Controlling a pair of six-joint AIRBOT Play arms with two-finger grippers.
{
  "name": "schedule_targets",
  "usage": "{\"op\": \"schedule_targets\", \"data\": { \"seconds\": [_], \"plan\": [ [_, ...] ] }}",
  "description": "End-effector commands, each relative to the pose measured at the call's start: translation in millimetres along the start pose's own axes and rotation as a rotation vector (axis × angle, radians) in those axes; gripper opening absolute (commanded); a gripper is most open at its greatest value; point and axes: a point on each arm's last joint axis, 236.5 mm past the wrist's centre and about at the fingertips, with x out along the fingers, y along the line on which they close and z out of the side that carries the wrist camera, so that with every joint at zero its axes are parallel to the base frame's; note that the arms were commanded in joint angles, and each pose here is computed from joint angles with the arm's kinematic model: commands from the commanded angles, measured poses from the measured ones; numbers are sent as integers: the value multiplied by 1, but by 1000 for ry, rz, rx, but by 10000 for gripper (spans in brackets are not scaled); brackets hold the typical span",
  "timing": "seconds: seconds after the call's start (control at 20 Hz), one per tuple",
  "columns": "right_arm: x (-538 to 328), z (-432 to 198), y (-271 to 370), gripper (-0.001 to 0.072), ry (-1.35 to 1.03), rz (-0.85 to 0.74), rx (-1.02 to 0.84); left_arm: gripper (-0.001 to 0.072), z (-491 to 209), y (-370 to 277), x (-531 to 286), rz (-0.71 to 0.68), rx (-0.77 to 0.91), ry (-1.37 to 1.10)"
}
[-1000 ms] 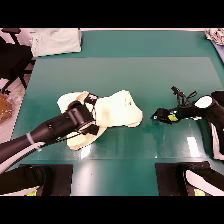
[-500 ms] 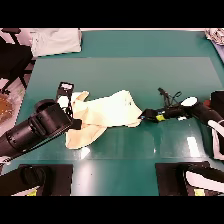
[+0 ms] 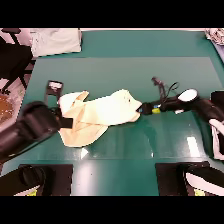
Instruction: Fold the shirts.
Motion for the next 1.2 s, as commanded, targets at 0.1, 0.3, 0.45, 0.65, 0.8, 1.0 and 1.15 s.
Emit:
{"op": "schedule_targets", "data": {
  "seconds": [0.1,0.3,0.45,0.65,0.8,1.0,1.15],
  "plan": [
    [-103,53,43,11,-178,4,-51,24,73,44,-59,-273,-253,-257],
    [-199,74,108,10,-348,-30,-253,24,114,101,-139,-322,-370,-432],
    [-287,71,158,10,-540,-172,-414,24,127,132,-229,-459,-447,-612],
    [-395,32,280,12,-885,-273,-748,22,95,160,-372,-830,-475,-905],
    [-454,24,331,11,-1140,-300,-826,21,76,162,-409,-968,-477,-949],
    [-402,94,203,11,-906,-316,-291,23,129,150,-265,-519,-506,-719],
    [-285,120,83,11,-544,-235,102,23,181,70,-151,-414,-371,-590]
  ]
}}
